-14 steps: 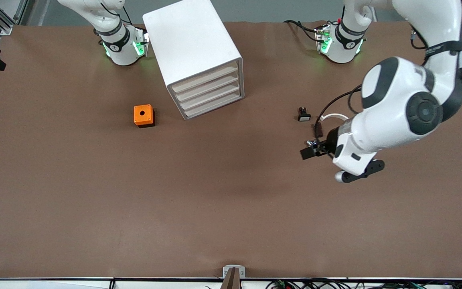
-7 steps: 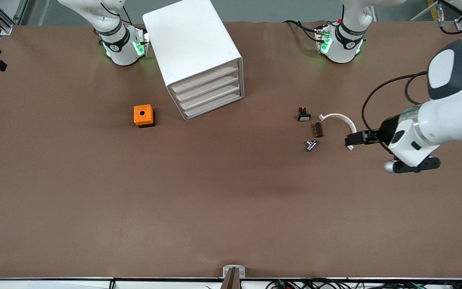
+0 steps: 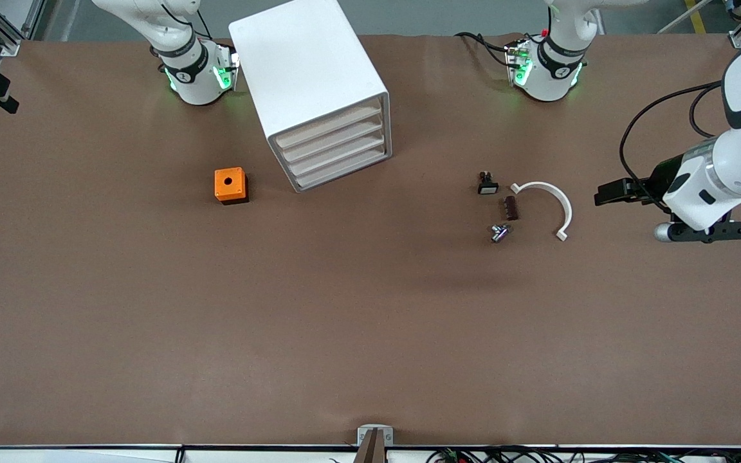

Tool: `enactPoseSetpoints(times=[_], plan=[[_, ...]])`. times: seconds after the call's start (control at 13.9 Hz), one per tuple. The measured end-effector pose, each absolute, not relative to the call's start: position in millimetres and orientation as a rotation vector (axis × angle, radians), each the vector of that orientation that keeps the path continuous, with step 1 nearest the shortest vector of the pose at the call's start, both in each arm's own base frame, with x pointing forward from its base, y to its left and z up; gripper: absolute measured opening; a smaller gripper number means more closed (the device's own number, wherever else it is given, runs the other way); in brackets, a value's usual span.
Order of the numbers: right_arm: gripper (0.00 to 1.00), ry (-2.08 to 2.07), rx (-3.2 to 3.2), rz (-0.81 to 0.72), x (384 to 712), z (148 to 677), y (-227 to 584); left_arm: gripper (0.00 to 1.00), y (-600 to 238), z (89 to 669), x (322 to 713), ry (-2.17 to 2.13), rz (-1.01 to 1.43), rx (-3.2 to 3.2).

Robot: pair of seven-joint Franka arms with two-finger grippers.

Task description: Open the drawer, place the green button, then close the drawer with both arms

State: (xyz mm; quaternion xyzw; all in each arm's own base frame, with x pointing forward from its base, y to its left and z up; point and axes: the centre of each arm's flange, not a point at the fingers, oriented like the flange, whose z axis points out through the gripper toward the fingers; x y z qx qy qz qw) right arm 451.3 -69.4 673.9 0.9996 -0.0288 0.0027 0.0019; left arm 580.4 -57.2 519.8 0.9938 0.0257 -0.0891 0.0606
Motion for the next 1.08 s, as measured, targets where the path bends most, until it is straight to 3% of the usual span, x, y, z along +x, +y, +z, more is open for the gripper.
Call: enactPoseSetpoints(times=[0.5,1.08], plan=[[1.00,-0.082,3.153,-0.017,450.5,668.5,-65.5,1.00,-34.6,550.0,549.4,0.116,-0.121,3.069],[1.00,-0.075,3.168,0.032,446.3,672.1,-61.6,1.00,-22.6,614.6,553.1,0.144,0.097,3.059]])
